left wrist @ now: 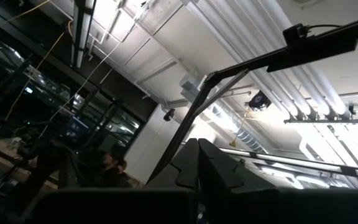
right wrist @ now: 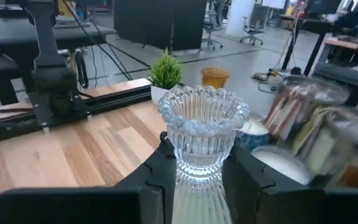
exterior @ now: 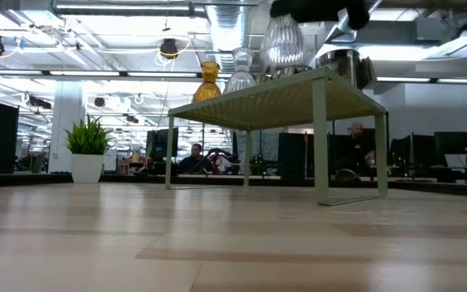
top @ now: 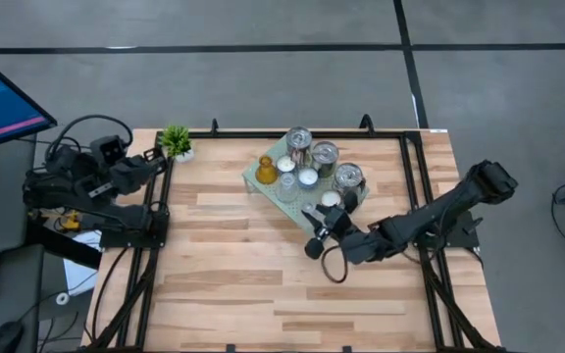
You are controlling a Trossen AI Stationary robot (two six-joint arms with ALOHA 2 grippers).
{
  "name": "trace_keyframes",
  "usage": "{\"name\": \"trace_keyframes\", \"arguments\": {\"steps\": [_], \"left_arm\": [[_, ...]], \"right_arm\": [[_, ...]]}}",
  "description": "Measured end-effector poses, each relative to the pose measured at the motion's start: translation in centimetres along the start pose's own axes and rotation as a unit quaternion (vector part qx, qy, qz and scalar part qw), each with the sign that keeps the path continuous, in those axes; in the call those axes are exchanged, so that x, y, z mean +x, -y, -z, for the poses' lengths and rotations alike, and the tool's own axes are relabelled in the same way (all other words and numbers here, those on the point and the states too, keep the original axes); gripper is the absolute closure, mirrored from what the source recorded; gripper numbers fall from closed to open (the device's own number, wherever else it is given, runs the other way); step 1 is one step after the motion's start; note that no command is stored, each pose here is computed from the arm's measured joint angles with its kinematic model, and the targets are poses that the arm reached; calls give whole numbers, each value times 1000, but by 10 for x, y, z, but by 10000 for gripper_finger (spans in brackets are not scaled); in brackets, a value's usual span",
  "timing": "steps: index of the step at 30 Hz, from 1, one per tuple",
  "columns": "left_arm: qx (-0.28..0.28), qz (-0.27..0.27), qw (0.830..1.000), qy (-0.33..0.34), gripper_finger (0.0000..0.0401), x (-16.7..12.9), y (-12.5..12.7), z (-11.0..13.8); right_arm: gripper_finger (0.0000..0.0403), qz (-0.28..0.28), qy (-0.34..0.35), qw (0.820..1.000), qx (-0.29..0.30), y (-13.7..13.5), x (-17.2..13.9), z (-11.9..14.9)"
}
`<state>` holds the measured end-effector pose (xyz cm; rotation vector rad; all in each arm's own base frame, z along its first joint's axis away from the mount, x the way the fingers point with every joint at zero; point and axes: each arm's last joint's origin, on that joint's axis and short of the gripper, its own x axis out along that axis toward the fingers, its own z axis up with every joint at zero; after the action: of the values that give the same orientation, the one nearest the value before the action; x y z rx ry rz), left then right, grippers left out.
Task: Stock candles on shelf
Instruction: Put the transparent candle holder on the shelf
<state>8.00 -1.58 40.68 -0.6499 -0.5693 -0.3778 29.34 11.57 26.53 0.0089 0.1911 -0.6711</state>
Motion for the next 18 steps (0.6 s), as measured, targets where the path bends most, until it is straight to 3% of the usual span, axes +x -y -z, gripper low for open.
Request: {"name": "trace_keyframes", "arguments": {"steps": [8, 18], "left_arm": [[1, -3, 1000, -4, 394, 1, -1, 2], [1, -3, 1000, -4, 393, 1, -1, 2]], "right_arm": [[316, 20, -12, 1000, -14, -20, 8, 34], [316, 46, -6, 999, -23, -18, 15, 35]]}}
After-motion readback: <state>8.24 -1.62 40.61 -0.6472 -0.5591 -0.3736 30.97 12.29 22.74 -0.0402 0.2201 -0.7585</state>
